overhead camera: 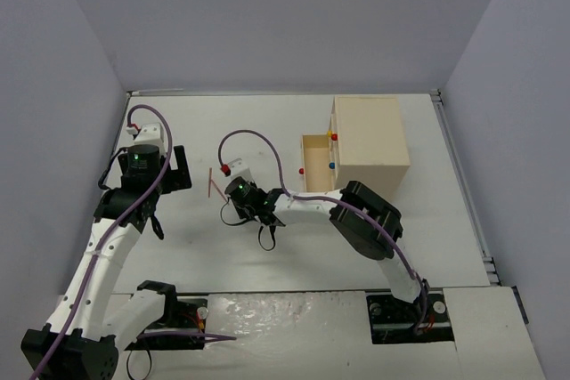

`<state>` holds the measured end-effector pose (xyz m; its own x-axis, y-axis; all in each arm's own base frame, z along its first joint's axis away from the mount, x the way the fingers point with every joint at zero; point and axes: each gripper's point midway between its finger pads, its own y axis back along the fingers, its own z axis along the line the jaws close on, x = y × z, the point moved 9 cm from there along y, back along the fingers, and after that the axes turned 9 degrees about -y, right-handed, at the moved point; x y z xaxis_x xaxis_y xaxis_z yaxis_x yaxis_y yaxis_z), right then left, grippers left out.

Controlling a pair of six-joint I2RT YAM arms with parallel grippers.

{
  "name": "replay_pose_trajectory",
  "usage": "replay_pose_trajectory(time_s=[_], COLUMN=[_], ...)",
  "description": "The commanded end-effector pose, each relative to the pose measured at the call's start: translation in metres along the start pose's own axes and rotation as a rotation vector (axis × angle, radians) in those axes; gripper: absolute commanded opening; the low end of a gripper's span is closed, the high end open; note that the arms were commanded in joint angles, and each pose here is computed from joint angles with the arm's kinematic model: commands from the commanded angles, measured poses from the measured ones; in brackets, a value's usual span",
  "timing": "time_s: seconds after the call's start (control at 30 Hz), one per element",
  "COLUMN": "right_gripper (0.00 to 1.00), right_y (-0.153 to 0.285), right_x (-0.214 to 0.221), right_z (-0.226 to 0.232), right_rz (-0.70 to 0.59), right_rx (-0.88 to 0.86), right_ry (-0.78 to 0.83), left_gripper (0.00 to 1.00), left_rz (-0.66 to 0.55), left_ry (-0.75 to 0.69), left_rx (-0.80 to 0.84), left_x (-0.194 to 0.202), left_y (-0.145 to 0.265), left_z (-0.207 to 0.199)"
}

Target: Organize the makeup

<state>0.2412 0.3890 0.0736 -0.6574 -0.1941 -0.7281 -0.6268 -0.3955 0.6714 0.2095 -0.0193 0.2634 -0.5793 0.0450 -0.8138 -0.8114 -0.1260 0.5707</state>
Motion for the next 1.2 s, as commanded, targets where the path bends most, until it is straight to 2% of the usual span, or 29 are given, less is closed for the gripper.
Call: replay_pose_trajectory(time_s=[0.0, 0.13, 0.23, 0.4, 0.5, 0.63, 0.77, 1.0, 1.17], right_gripper=[0.19, 0.06, 0.0, 0.0, 0.0, 0.0, 0.0, 0.0, 0.0], right_y=[-0.006, -0.007, -0.007, 0.003, 0.027, 0.059, 0.084, 0.088, 0.081], right_x=[0.0, 0.0, -0.003, -0.015, -0.037, -0.062, -0.076, -0.074, -0.071], right_z=[-0.021, -0.038, -0.043, -0.042, -0.039, -0.055, -0.08, -0.125, -0.141], right_rz=[-0.011, 0.009, 0.015, -0.009, -0.084, -0.2, -0.264, -0.248, -0.232], right_rx=[0.116, 0.138, 0.137, 0.112, 0.113, 0.228, 0.361, 0.504, 0.562], right_ry=[-0.042, -0.059, -0.058, -0.032, -0.022, -0.018, -0.034, -0.098, -0.117], left_gripper=[0.91, 0.91, 0.91, 0.91, 0.91, 0.91, 0.91, 0.91, 0.91], left_rz=[-0.081, -0.082, -0.079, -0.073, -0.071, -0.067, -0.067, -0.065, -0.063], left_ry=[0.019, 0.02, 0.02, 0.018, 0.017, 0.016, 0.015, 0.016, 0.014], left_rx=[-0.004, 0.002, 0.006, 0.01, 0.011, 0.014, 0.02, 0.023, 0.023], left_x=[-0.015, -0.015, -0.014, -0.013, -0.013, -0.012, -0.012, -0.012, -0.011], left_y=[0.005, 0.004, 0.003, 0.002, 0.001, 0.0, 0.0, 0.0, -0.001], left_z=[0.003, 0.002, 0.002, 0.001, 0.001, 0.0, 0.0, -0.001, -0.001])
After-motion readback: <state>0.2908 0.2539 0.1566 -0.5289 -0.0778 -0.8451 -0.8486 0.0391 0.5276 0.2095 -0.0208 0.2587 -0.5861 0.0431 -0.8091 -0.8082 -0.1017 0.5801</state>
